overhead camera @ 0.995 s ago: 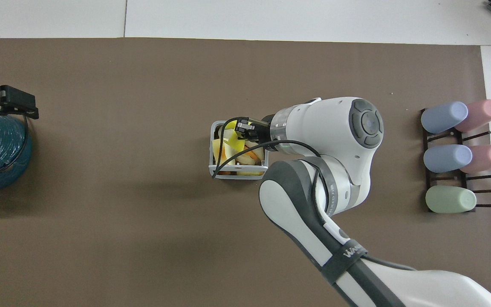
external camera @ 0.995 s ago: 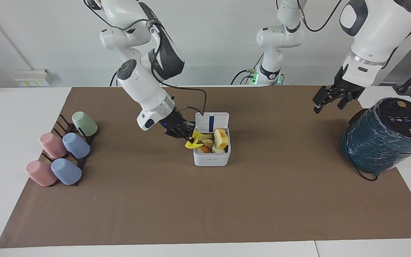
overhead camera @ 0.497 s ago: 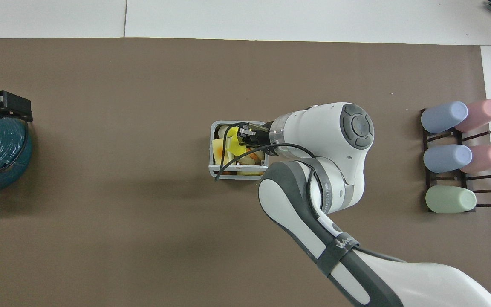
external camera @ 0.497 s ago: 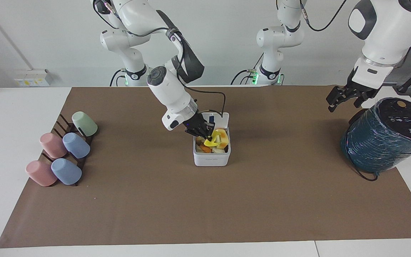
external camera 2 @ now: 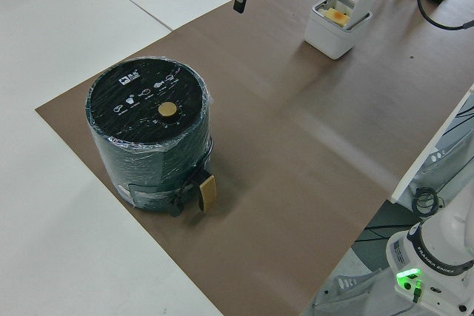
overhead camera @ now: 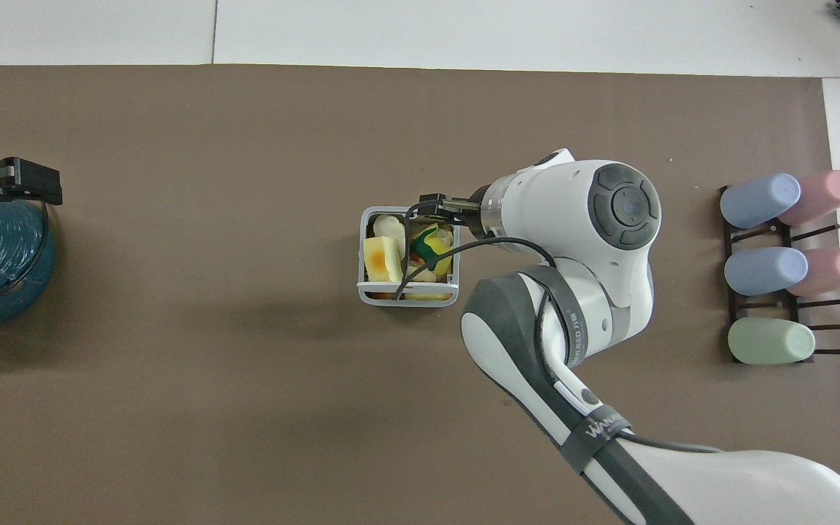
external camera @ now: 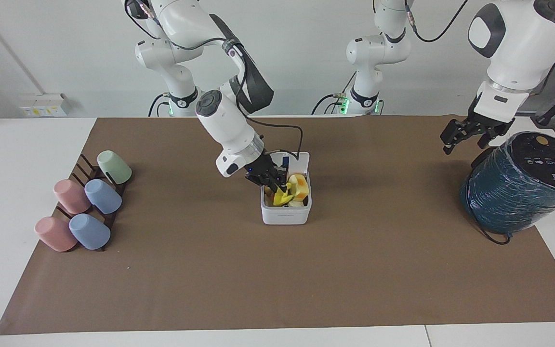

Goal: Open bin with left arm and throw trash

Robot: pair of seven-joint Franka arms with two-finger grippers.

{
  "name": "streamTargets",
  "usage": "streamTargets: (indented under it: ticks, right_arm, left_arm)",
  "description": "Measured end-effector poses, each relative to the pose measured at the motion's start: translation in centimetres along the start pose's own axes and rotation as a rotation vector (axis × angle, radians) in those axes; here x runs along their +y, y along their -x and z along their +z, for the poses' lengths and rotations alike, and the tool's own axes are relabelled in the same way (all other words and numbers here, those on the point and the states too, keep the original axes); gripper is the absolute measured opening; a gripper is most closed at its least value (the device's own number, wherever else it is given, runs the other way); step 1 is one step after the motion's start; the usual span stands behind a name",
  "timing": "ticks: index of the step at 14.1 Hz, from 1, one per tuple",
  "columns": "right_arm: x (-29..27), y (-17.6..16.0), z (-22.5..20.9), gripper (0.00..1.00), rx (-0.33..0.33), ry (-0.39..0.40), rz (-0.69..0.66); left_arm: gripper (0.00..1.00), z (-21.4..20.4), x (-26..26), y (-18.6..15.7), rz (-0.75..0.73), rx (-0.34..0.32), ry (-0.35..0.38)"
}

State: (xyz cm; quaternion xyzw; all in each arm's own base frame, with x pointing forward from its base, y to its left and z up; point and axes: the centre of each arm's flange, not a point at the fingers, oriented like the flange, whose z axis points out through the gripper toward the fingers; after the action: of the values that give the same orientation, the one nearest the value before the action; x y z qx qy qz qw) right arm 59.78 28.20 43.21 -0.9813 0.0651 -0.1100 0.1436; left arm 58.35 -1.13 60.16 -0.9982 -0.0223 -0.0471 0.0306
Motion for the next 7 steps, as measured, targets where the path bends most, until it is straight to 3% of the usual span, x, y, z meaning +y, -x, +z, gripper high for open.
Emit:
streamTargets:
  ticks: [3,7]
  right_arm:
    - [3.2,-2.9,-3.7,1.00,0.045,0.135,-0.056]
    - [8.2,-4.6,-12.2,1.00,0.031,0.215,0.001]
  left_arm:
    - [1.00,0.0,-0.1,0.0,-0.002,0.000,0.000]
    - [1.00,0.0,-0.2,0.0,-0.004,0.000,-0.001]
